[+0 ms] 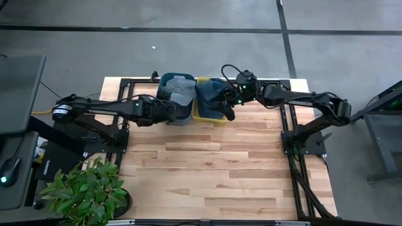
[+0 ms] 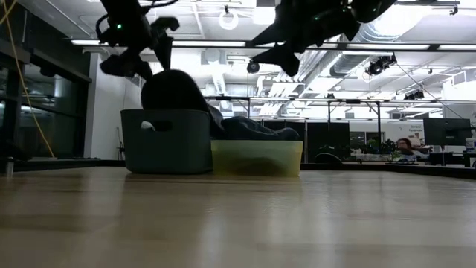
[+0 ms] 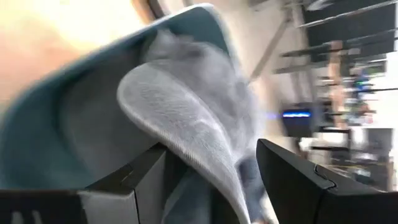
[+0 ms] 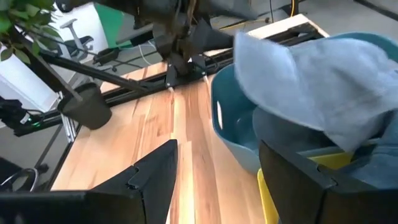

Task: Pick & Place hat
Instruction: Put the gray cap into the blue bin

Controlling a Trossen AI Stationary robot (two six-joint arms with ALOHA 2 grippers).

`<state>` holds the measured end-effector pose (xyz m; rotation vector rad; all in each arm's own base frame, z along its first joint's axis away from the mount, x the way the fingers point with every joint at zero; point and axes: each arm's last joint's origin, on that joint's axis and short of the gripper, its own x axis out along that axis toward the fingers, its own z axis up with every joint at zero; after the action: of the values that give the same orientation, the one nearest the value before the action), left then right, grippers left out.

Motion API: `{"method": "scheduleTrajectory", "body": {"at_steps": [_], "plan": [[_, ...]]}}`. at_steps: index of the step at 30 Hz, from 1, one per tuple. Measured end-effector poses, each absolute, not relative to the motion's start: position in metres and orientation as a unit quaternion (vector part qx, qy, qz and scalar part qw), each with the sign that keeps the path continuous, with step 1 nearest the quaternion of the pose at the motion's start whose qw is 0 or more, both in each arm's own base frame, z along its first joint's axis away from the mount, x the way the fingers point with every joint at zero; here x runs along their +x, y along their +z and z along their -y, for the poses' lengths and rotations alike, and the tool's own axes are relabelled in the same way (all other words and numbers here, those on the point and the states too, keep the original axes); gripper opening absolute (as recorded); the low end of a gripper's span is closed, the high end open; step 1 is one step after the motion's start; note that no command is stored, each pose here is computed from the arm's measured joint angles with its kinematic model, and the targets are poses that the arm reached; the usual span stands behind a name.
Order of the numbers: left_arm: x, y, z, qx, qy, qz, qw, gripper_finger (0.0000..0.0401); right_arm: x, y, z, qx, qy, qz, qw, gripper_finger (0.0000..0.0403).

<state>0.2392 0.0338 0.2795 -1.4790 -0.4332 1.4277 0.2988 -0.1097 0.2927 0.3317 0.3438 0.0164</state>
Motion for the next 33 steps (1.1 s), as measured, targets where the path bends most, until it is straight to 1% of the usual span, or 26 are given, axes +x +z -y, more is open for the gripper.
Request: {"method": "scheduleTrajectory", "body": {"at_steps": [2,4,7,9,11,13,20,23,29,33], "plan": [[0.237,0.285,-0.034,-0.61,0.585,0.192,0.499,0.0227,0.3,0.29,0.11,0.166,0.01,-0.175,0.97,0.022],[0.227,0.287,-0.033,-0.603,0.595,0.18,0.5,0.0227,0.301,0.289,0.11,0.167,0.011,-0.175,0.97,0.022],[0.223,0.293,-0.034,-0.603,0.589,0.191,0.503,0.0227,0.301,0.289,0.11,0.167,0.012,-0.176,0.97,0.022],[0.215,0.292,-0.033,-0.595,0.601,0.174,0.504,0.0227,0.301,0.289,0.11,0.167,0.013,-0.177,0.97,0.022],[0.216,0.297,-0.033,-0.602,0.59,0.189,0.503,0.0227,0.301,0.289,0.11,0.167,0.012,-0.177,0.97,0.022],[0.212,0.297,-0.033,-0.599,0.595,0.178,0.505,0.0227,0.301,0.289,0.11,0.166,0.013,-0.179,0.97,0.022],[0.215,0.3,-0.033,-0.606,0.58,0.188,0.51,0.0227,0.3,0.286,0.11,0.165,0.012,-0.192,0.967,0.022],[0.221,0.304,-0.033,-0.61,0.562,0.175,0.53,0.0227,0.297,0.283,0.112,0.167,0.008,-0.206,0.964,0.022],[0.232,0.312,-0.033,-0.586,0.53,0.145,0.595,0.0227,0.286,0.284,0.124,0.172,-0.014,-0.22,0.96,0.022],[0.234,0.313,-0.033,-0.578,0.524,0.12,0.614,0.0227,0.284,0.284,0.127,0.154,-0.014,-0.221,0.963,0.0212]]}}
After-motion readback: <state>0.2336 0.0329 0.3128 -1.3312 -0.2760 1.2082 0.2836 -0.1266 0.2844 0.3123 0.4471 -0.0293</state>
